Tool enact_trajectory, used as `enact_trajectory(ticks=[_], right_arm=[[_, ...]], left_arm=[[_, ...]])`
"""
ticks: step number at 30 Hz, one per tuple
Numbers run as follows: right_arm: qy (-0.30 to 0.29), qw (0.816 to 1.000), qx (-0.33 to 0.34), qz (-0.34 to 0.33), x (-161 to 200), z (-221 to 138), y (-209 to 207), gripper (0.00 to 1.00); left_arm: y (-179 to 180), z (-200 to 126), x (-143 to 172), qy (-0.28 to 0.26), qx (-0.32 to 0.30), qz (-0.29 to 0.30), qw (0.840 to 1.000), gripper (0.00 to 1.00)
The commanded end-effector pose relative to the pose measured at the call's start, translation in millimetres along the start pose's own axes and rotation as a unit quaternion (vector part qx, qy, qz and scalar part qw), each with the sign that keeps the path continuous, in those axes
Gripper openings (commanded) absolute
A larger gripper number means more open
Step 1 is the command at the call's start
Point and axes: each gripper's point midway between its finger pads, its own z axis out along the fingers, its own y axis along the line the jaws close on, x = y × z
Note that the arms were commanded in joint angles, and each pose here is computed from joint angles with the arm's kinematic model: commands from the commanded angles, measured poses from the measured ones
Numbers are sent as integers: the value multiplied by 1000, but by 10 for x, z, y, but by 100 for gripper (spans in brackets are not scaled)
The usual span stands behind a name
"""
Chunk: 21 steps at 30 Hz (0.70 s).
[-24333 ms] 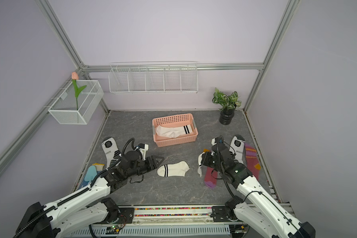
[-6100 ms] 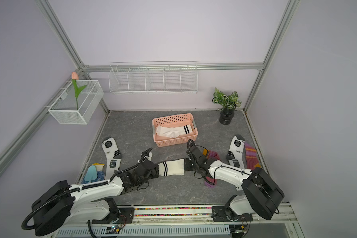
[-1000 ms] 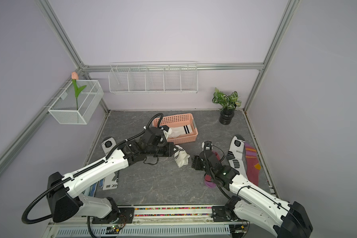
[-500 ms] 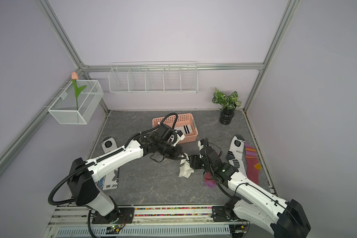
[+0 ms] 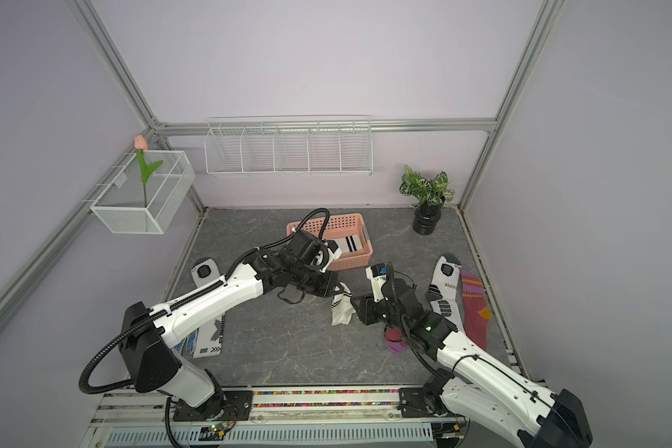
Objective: Place the socks together as a pair
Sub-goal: Pick up a pair of socks from the center of the board.
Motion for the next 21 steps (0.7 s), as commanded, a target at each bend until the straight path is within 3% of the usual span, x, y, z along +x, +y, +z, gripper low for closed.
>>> enact_trajectory(ticks=[1,11,17,21], right_arm=[[-20,1000,-6,-14,-143,68,75,37],[-41,999,-9,-19,-452,245,186,38],[-37,999,-21,-24,-532,265,254,38],[-29,999,-29,-23,-512,319,275,38]], left_arm=[[-73,-137,-6,-15,16,10,1000,0],[-157,-175,83,-10,47,10,999,0],[-143,-158,157,6,49,15,999,0],[-252,-201,102,-11,75,20,997,0]])
